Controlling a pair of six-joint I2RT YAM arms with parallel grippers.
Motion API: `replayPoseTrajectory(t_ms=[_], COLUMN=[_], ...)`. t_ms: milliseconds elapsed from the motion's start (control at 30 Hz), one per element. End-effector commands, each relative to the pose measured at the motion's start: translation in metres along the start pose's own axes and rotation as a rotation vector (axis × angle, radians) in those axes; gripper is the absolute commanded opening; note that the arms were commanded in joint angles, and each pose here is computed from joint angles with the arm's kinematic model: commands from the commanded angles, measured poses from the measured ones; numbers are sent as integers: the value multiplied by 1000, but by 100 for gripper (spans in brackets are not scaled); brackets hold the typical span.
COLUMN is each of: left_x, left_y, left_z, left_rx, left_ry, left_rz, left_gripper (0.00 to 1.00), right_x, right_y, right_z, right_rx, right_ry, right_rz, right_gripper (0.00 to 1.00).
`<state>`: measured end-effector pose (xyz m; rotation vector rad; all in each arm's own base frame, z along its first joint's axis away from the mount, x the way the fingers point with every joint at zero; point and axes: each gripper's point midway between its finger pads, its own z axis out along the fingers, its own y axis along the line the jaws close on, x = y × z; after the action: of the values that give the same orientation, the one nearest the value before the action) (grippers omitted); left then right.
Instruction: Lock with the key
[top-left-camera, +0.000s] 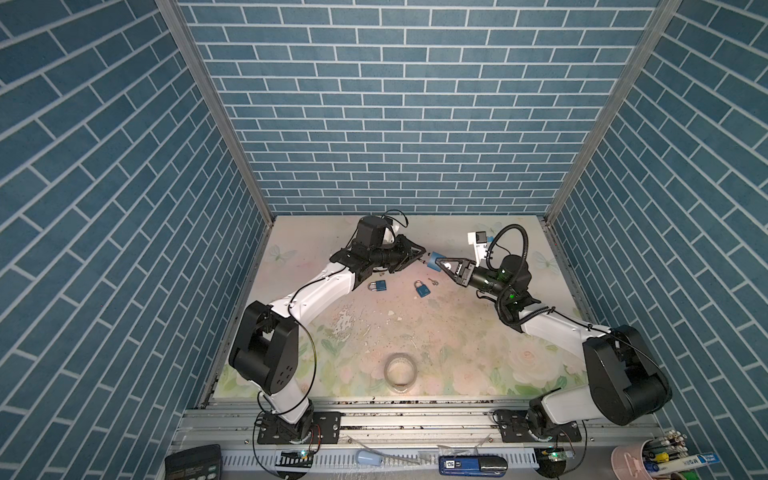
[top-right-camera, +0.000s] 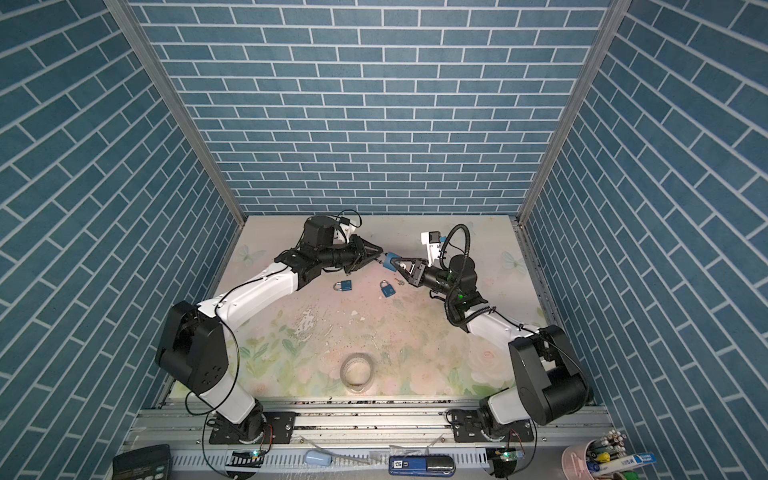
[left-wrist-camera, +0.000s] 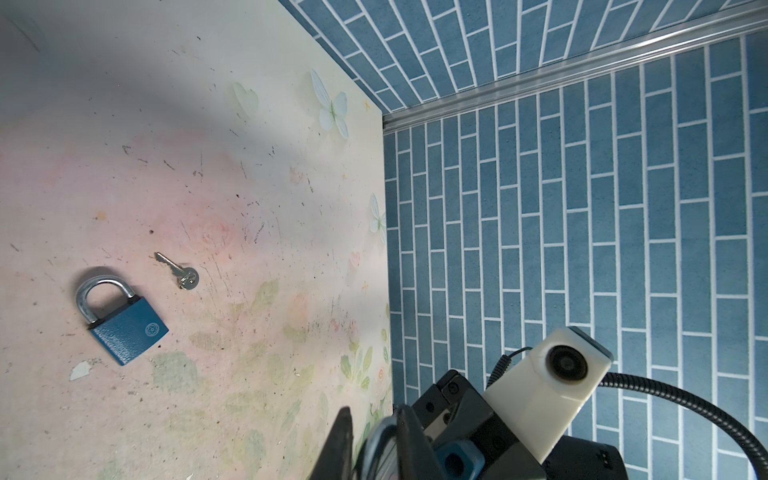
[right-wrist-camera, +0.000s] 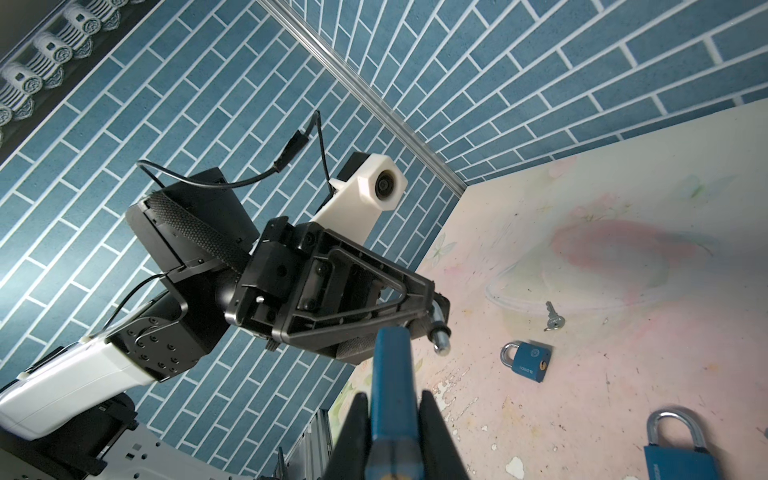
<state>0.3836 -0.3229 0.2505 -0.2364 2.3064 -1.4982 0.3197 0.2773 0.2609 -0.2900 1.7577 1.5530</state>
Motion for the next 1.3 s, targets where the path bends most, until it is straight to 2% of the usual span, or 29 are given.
replayPoseTrajectory(t_ms=[0,300,767,967,1167,1267], left_x=[1,2,0,4,7,9], left_y=[-18,-22,-46,-59,-62,-69], left_z=[-1,-7,-20,-35,-39,-43], left_rx=[69,86,218,292,325,371], left_ry=[1,-9,-84,-130,-144,-145], left_rz=[69,104,250,336,371,392], left_gripper=[19,15,7,7,5,5], right_x=[-10,-7,-5,-13,-20,-26], right_y=[18,13,-7,-24,-35,-46], right_z=[5,3,4,4,4,2], right_rx=[-64,-48,-8,34,81,121], right_ry=[-4,0,0,-30,-59,-84], right_rz=[-16,-4,84,189,262,338], right_gripper=[0,0,0,0,0,0])
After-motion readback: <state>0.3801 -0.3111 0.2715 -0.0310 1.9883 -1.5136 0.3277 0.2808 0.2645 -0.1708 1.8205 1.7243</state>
